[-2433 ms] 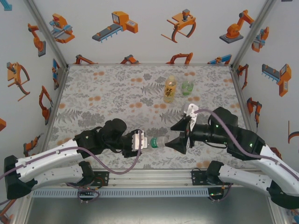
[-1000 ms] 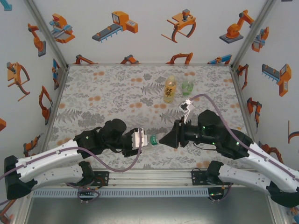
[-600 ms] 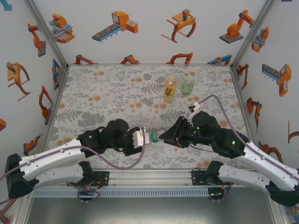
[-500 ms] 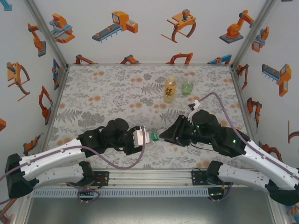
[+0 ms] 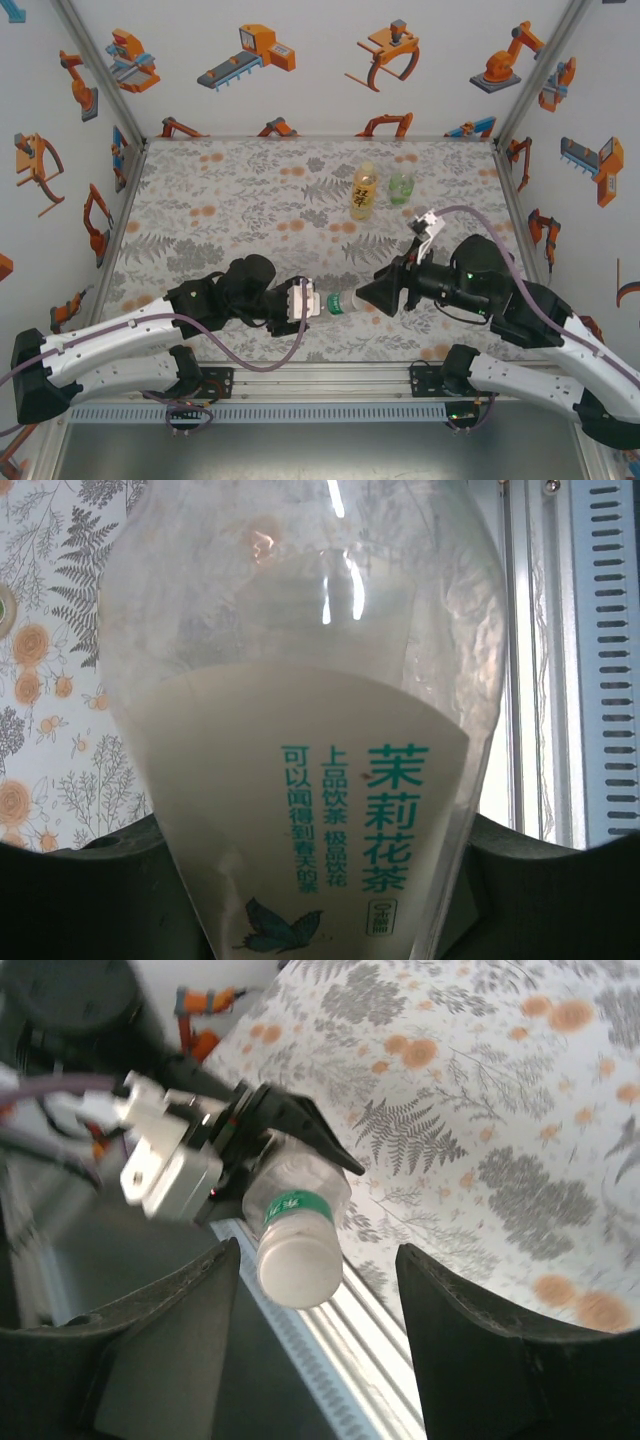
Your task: Screw on the bottle caps
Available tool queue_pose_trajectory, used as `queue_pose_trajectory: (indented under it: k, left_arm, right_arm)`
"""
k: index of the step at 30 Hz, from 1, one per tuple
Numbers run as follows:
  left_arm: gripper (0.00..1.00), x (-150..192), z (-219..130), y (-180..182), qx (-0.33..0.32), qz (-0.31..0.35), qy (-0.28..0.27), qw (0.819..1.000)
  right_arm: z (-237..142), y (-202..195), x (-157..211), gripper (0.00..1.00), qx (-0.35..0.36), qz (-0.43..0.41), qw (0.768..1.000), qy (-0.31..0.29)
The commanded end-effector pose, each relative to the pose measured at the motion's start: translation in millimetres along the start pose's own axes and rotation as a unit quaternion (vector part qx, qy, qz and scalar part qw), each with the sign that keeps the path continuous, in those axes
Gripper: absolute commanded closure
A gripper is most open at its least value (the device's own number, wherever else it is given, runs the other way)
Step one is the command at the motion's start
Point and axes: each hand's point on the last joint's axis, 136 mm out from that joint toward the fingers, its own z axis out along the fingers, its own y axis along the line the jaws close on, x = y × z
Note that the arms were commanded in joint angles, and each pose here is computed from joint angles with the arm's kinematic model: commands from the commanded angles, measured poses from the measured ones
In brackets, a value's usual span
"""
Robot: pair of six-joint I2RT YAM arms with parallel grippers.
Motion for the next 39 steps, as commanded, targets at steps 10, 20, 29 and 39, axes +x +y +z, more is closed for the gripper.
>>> queue_pose_trajectory:
  k: [10, 20, 29, 39]
  left_arm:
    - [1.00, -24, -8, -2, 0.013, 0.016, -0.037, 0.999]
    - [1.00, -24, -8, 0, 0.009, 0.014, -0.032, 0.999]
    - [1.00, -22, -7, 1, 0.004, 0.014, -0.030, 0.999]
    - [1.00, -18, 0, 4, -0.002, 0.008, -0.027, 1.000]
  right_arm:
    - [7, 38, 22, 0.41, -0.135, -0.278, 0.951, -0.001]
    - [14, 41, 30, 0.45, -0.157, -0.278, 0.948, -0.004]
    - [16, 33, 33, 0.66, -0.139, -0.262, 0.955, -0.004]
    - [32, -28, 21, 1.00, 0.035, 0.081, 0.996, -0.013]
